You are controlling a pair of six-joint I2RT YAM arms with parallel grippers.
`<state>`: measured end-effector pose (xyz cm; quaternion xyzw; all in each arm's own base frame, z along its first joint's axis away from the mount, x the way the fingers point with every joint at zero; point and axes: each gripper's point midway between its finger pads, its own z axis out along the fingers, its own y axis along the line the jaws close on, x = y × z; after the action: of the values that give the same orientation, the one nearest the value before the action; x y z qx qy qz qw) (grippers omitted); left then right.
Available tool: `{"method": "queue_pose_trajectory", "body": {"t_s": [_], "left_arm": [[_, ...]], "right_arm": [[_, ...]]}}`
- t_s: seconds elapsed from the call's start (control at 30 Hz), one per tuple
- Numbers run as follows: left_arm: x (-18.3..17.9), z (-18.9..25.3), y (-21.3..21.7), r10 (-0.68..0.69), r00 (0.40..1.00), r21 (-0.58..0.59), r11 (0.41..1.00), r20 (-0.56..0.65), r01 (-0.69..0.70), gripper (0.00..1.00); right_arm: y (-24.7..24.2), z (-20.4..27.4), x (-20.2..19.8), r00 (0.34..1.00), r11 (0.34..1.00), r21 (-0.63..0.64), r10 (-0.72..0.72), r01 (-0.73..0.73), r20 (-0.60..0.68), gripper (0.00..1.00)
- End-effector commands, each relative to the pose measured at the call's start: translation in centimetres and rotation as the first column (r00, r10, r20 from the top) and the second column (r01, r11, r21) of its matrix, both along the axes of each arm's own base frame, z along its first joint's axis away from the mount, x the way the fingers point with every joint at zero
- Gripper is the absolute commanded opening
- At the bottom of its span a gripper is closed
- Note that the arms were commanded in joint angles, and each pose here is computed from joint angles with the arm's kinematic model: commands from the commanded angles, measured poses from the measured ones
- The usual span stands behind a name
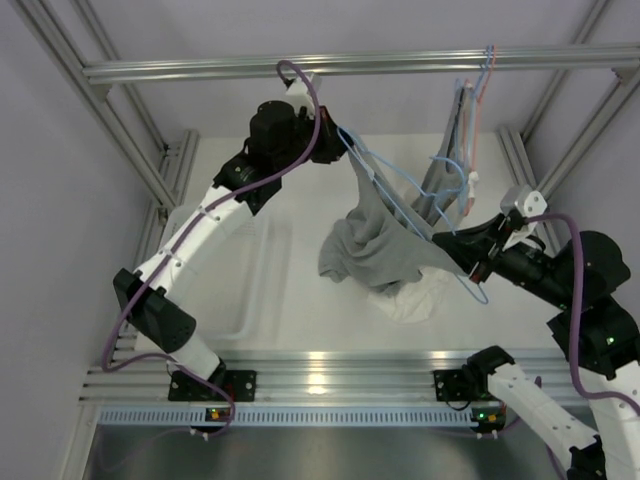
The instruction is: Remove the tank top from the hanger
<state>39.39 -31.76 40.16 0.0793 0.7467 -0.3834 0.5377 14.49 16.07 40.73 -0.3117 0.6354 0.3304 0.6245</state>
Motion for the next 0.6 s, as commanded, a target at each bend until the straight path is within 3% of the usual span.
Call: {"method": "queue_pose_trajectory", "body": {"t_s": [0.0,0.1,0.17,0.27,0.47,0.57], "left_arm": [[-1.9,2.8,-1.6,-0.156,0.983,-0.042,0.986,0.094,0.161,0.00],[-1.3,1.7,-0.8,-0.094,0.994,-0.044,0.994,0.060,0.096,0.00],[-1.3,-1.7,-0.7,-0.078,0.997,-0.030,0.997,-0.020,0.077,0.00],[-2.9,-5.2,-0.7,-0.099,0.992,-0.074,0.993,-0.082,0.093,0.00],[-6.9,-7.6,1.7,-0.087,0.988,-0.115,0.991,-0.131,0.072,0.00],[-8.9,-5.8,2.3,-0.131,0.988,-0.135,0.984,-0.083,0.119,0.00]], "right_arm": [[-0.4,0.6,1.6,0.998,0.998,0.000,-0.064,0.064,-0.002,0.00],[0.9,1.9,0.7,0.998,0.997,0.077,0.022,-0.027,0.057,0.00],[0.7,5.5,-0.2,0.987,0.979,0.196,0.017,-0.049,0.161,0.00],[1.0,8.1,0.5,0.976,0.946,0.316,0.001,-0.071,0.216,0.00],[4.6,6.0,3.7,0.973,0.887,0.427,0.093,-0.178,0.211,0.00],[7.2,5.2,4.4,0.966,0.884,0.421,0.111,-0.202,0.232,0.00]]}}
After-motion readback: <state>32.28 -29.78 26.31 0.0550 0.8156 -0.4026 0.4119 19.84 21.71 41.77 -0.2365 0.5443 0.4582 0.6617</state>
